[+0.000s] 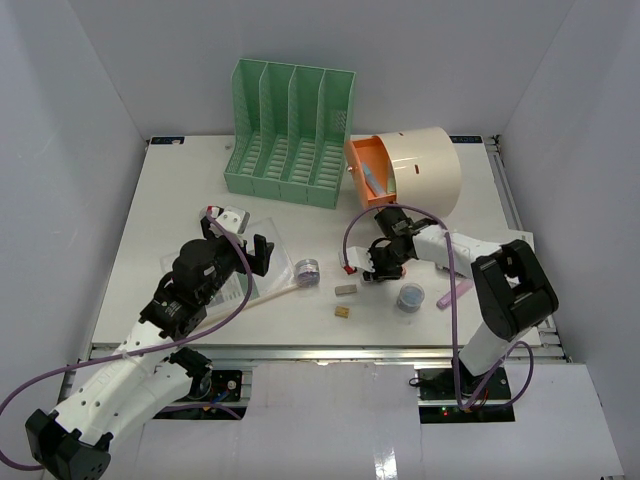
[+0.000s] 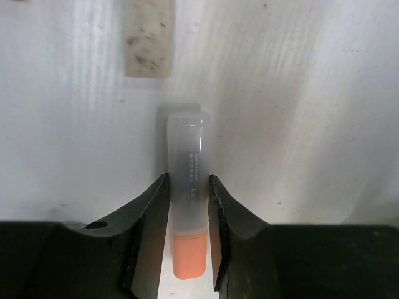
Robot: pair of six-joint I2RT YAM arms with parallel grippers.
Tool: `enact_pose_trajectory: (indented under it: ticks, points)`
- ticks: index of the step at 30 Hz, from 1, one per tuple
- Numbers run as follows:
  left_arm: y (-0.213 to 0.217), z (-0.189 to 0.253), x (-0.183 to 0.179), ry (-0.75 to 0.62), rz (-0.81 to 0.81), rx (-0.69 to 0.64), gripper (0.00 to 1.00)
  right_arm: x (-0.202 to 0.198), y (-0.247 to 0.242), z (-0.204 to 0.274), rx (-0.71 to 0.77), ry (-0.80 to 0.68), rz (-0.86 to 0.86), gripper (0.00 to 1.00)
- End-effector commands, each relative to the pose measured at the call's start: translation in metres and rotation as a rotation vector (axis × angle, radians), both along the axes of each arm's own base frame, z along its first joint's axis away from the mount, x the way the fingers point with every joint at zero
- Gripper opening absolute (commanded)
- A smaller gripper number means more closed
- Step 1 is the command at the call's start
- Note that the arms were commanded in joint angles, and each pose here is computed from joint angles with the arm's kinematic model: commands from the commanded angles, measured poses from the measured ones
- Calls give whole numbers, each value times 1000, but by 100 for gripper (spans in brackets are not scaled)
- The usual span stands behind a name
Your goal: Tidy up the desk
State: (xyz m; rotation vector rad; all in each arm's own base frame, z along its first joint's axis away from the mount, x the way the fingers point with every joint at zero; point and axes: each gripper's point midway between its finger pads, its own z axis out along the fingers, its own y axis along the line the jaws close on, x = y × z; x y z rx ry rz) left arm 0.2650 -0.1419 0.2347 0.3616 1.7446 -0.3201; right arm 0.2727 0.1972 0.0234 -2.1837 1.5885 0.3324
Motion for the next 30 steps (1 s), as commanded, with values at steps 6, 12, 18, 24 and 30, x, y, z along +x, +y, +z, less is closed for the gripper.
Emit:
enact_pose_trajectory:
  ticks: [6,12,18,24,30]
  points:
    - [3,17,2,-34,15,-14,98,-13,54,170,394,29,-92,8]
    - [4,16,3,-31,21,-9,98,9,75,285,627,-34,-229,8]
    - [5,13,5,-25,28,-2,98,102,44,336,795,-153,-784,8]
    - [6,10,6,-18,33,4,98,160,17,356,881,-293,-1059,10]
    - [7,7,8,-11,41,10,98,189,23,324,880,-271,-1128,21]
